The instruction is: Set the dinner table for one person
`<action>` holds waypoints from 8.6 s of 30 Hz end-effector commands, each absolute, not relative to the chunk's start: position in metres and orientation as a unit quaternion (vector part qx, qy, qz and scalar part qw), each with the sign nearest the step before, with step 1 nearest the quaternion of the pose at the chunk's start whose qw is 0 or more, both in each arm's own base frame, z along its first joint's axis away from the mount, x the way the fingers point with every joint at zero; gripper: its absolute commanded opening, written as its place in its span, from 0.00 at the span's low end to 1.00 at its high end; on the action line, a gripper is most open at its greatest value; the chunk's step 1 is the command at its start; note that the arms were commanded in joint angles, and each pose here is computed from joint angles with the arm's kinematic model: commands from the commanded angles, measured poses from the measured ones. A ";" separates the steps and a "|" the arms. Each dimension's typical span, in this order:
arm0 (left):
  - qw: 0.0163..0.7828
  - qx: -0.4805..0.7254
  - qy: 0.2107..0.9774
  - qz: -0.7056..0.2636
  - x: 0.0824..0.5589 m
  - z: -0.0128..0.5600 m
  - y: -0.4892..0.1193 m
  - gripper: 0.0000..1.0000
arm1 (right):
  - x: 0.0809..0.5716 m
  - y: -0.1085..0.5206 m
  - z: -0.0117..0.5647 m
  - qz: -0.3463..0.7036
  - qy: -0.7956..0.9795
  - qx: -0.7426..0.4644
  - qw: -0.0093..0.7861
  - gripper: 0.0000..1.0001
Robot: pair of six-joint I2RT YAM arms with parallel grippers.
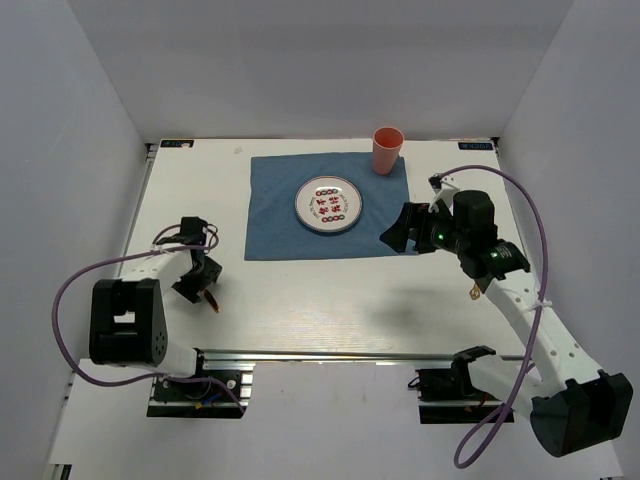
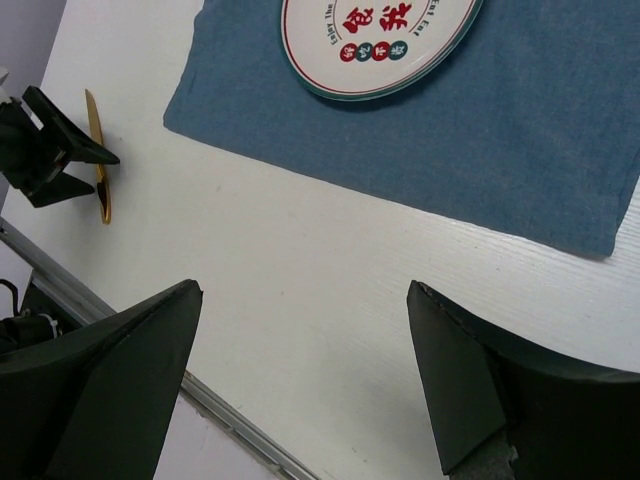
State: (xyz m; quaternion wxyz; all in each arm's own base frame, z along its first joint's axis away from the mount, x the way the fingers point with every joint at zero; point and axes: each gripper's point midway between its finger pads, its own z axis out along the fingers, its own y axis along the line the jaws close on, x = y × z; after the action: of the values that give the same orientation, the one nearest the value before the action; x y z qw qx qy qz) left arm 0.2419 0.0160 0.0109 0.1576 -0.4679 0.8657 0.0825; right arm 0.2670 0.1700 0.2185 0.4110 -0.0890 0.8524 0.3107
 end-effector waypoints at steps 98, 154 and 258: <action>0.221 -0.086 0.886 -0.398 0.449 0.085 -0.501 0.51 | 0.254 0.090 0.312 0.161 0.837 0.033 0.522 0.89; 0.328 -0.054 0.940 -0.074 0.263 0.163 -0.143 0.98 | 0.302 -0.071 -0.012 -0.062 0.908 0.359 0.208 0.00; 0.492 -0.185 0.850 0.023 0.181 0.282 -0.009 0.98 | 0.182 0.046 0.320 0.012 0.847 0.009 0.532 0.89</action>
State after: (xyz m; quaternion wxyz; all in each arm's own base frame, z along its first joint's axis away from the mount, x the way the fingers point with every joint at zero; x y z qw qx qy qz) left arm 0.1890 -0.0062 0.2787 0.4993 -0.2061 0.8408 0.0353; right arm 0.1939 0.0727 0.3120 0.5298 -0.0134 0.8469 0.0432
